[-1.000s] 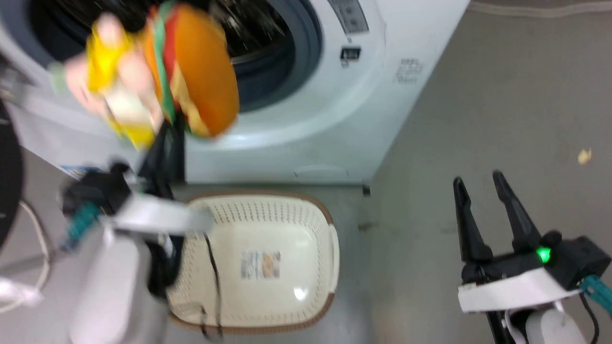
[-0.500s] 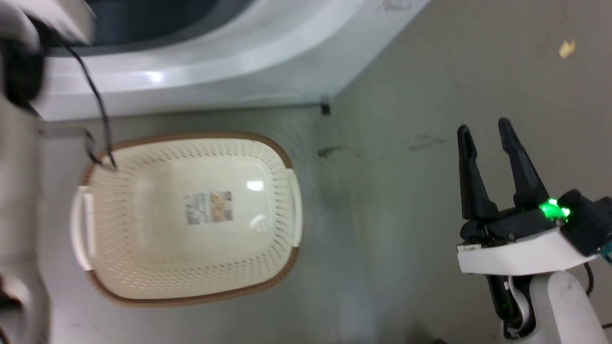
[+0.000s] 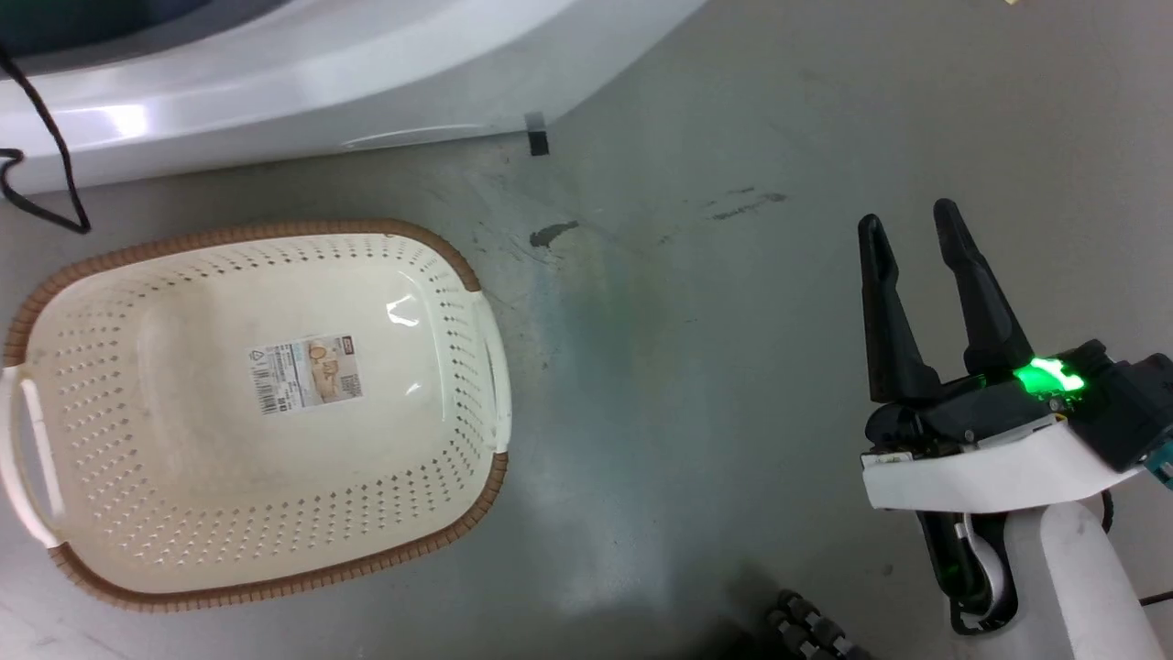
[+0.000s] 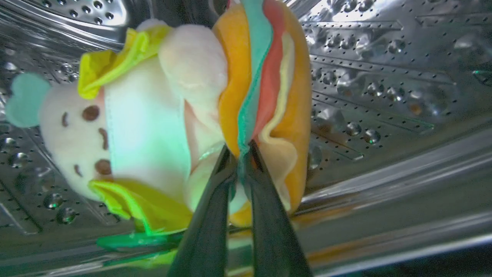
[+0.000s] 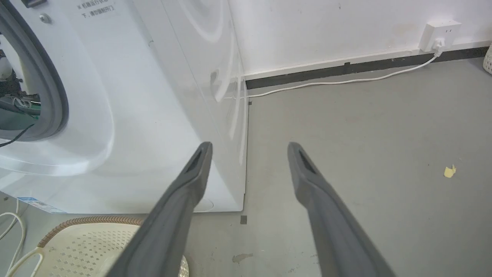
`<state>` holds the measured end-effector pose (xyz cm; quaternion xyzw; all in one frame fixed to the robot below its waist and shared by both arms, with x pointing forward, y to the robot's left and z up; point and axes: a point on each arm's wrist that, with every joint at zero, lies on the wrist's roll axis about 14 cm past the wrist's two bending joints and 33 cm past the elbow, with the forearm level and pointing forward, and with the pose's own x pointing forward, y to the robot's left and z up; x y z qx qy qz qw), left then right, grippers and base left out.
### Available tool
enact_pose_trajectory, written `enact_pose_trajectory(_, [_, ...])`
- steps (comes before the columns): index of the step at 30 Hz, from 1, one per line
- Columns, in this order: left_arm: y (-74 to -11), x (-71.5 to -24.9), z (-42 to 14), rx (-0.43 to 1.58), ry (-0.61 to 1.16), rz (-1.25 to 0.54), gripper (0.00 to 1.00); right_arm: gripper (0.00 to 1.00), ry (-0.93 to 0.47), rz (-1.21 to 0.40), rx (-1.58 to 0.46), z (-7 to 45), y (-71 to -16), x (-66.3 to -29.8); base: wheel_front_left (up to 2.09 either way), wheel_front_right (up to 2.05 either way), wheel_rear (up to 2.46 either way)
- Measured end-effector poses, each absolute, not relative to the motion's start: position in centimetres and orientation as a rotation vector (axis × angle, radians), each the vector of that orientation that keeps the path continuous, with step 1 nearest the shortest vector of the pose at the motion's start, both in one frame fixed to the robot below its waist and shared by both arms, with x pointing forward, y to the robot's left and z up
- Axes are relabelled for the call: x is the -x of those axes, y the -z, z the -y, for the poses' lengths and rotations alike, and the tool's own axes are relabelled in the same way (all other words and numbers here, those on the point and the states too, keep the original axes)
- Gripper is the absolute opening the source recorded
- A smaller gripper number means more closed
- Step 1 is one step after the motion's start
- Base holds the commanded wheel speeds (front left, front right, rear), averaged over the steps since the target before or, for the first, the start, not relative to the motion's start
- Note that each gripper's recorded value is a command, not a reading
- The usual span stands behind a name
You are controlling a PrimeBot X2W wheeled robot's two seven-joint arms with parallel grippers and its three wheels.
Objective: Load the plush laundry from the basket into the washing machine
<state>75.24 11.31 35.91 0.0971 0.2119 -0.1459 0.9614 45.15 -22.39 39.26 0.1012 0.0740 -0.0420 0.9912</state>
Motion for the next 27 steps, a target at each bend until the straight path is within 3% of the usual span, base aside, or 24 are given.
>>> enact_pose_trajectory(6, [-34.3, -74.6, -12.2, -0.21, 0.277, -0.507, 0.0, 1.0, 0.083, -0.147, -0.206, 22.3, -39.3, -45.2, 0.0, 0.0, 0.0])
enact_pose_trajectory(7, [-34.4, -74.4, -12.1, -0.21, 0.279, -0.504, 0.34, 1.0, 0.081, -0.143, -0.207, 22.3, -39.5, -45.2, 0.0, 0.0, 0.0])
enact_pose_trajectory(8, [-34.7, -74.3, -12.0, -0.212, 0.282, -0.497, 0.93, 1.0, 0.078, -0.139, -0.204, 22.2, -39.6, -45.2, 0.0, 0.0, 0.0])
enact_pose_trajectory(9, [-35.1, -74.2, -11.9, -0.213, 0.286, -0.489, 1.0, 1.0, 0.075, -0.133, -0.2, 22.2, -39.9, -45.3, 0.0, 0.0, 0.0])
enact_pose_trajectory(14, [-36.8, -72.2, -11.2, -0.27, 0.324, -0.437, 1.0, 1.0, 0.056, -0.089, -0.17, 21.9, -41.8, -45.3, 0.0, 0.0, 0.0])
enact_pose_trajectory(27, [-46.1, -60.8, -9.3, -0.124, 0.383, -0.146, 1.0, 1.0, 0.006, 0.064, -0.122, 20.3, -49.3, -41.4, 0.0, 0.0, 0.0])
